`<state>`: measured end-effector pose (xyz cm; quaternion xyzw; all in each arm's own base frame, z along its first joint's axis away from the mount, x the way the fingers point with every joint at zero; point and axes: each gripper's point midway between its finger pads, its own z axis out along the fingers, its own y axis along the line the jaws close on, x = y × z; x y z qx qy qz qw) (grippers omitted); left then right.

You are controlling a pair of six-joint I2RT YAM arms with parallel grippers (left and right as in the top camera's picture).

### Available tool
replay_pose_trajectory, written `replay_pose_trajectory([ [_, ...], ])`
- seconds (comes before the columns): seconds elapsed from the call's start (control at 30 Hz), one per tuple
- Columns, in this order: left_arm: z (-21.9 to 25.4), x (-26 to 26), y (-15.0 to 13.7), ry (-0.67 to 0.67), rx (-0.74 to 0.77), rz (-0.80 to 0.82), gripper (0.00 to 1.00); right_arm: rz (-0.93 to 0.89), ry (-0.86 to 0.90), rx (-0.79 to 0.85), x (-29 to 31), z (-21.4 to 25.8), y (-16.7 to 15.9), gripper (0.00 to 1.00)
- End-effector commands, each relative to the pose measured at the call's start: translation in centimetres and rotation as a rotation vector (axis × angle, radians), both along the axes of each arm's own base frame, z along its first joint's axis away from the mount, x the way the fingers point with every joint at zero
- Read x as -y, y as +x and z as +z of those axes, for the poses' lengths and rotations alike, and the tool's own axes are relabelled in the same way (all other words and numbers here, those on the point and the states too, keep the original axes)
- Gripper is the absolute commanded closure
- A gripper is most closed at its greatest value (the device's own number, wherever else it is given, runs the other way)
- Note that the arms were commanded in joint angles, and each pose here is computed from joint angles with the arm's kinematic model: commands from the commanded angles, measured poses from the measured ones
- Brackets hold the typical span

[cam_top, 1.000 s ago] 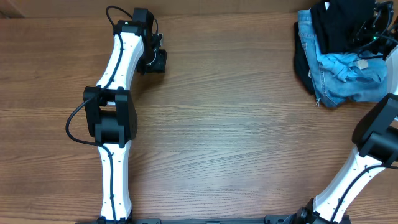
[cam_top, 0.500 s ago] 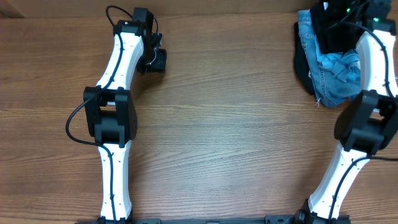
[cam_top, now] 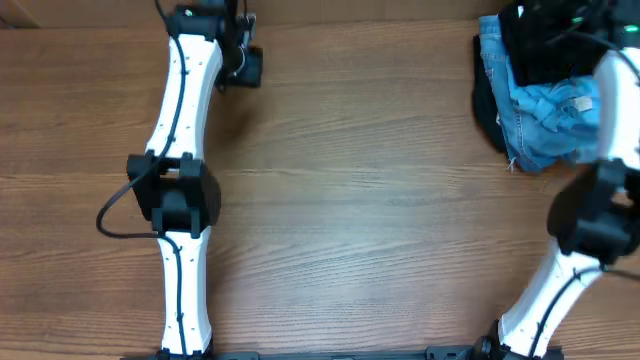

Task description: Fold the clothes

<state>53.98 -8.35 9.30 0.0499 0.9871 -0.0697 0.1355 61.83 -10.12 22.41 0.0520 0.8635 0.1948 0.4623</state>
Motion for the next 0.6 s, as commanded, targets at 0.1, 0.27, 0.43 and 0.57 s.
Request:
replay_pose_trajectory([
  [0.1,22.8,-8.1,-1.1,0.145,0.48,0.237,0.15,-0.216,-0.06,0.174,7.5,19.8,-14.4,0.2],
  [0.27,25.6,-12.0,-2.5,0.174,0.529,0.32,0.0,-0.362,-0.036,0.104,11.7,20.3,-20.4,0.0],
  [0.43,25.6,-12.1,-2.5,0.175,0.527,0.321,0.0,-0.395,-0.059,0.105,12.5,20.4,-20.5,0.0],
  [0.57,25.5,-12.1,-2.5,0.175,0.527,0.321,0.0,-0.448,-0.073,0.056,13.2,19.4,-21.1,0.0],
])
